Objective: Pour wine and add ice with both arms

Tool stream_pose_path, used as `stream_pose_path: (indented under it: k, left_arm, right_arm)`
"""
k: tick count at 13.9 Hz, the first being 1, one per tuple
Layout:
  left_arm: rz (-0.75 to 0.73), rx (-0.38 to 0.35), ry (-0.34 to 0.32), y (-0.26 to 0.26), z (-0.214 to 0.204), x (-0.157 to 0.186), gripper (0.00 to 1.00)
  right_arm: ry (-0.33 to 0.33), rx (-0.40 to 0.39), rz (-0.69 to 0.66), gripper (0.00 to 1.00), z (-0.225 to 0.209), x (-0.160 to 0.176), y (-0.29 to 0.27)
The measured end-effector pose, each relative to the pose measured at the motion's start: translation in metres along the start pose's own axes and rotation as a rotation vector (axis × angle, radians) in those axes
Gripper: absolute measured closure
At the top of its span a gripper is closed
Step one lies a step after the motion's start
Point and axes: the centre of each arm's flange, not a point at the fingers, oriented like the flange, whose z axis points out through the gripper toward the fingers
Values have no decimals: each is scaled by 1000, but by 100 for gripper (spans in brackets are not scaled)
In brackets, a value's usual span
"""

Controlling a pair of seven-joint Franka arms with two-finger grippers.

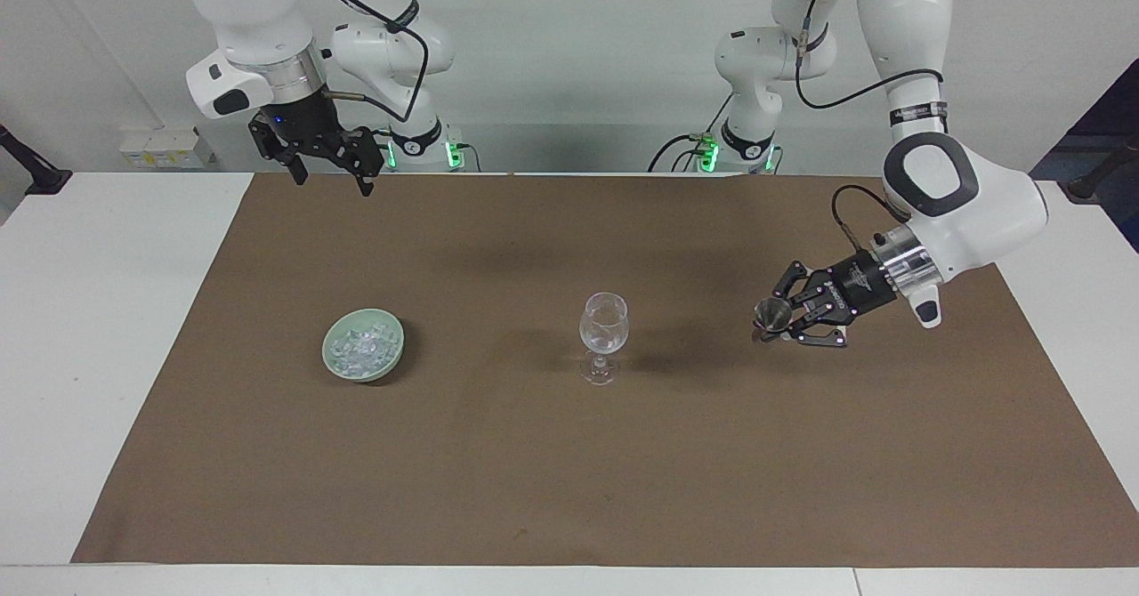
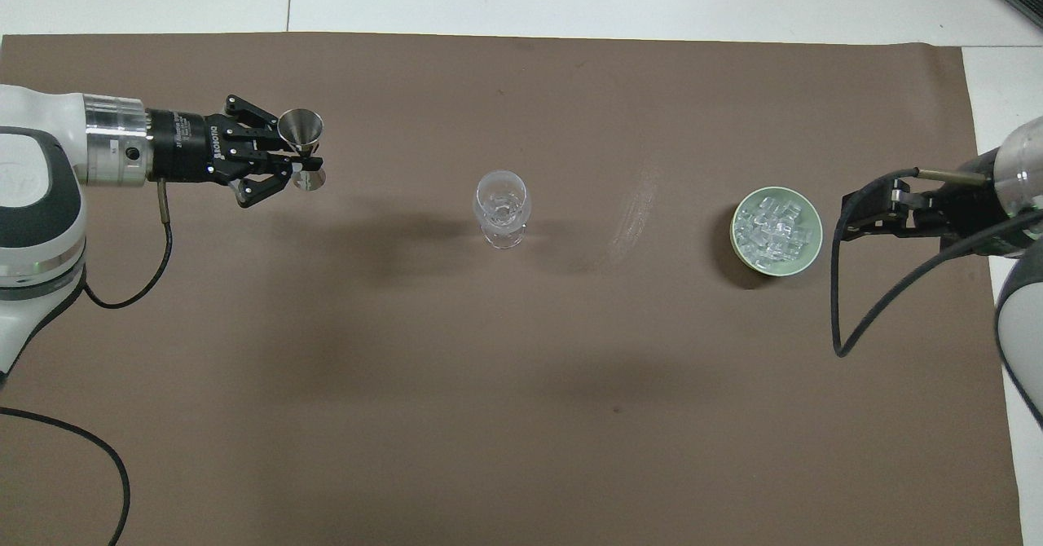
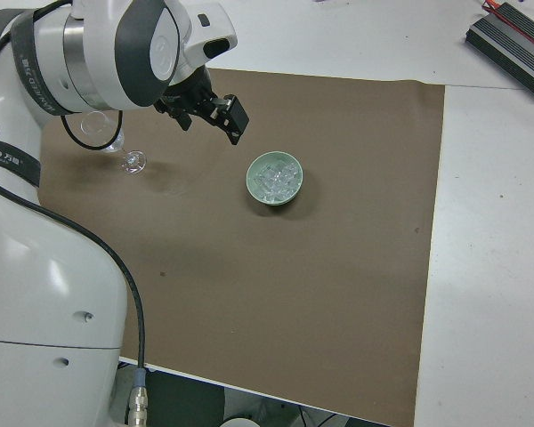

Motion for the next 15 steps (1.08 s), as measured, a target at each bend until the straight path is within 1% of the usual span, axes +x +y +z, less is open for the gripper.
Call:
stream_pose_path:
  k: [3, 6, 8, 11, 13, 15]
  left_arm:
    - [-48, -6, -69, 8, -21, 44, 78]
    - [-40, 12, -109, 9, -40, 76, 78]
    - [-12, 32, -149, 10, -54, 104, 78]
    - [-24, 19, -206, 18, -65, 145, 78]
    - [-25, 13, -246, 23, -67, 174, 78]
    - [-29, 3, -276, 26, -65, 185, 78]
  right_arm:
    - [0, 0, 0, 0, 0, 0, 0]
    - [0, 0, 1, 0, 0, 0, 0]
    - [-1, 0, 11, 0, 0, 2, 6]
    - [1, 1, 20, 0, 1, 4, 10]
    - [25, 9, 19, 0, 0, 9, 15]
    - [54, 16, -5, 0, 1, 15, 18]
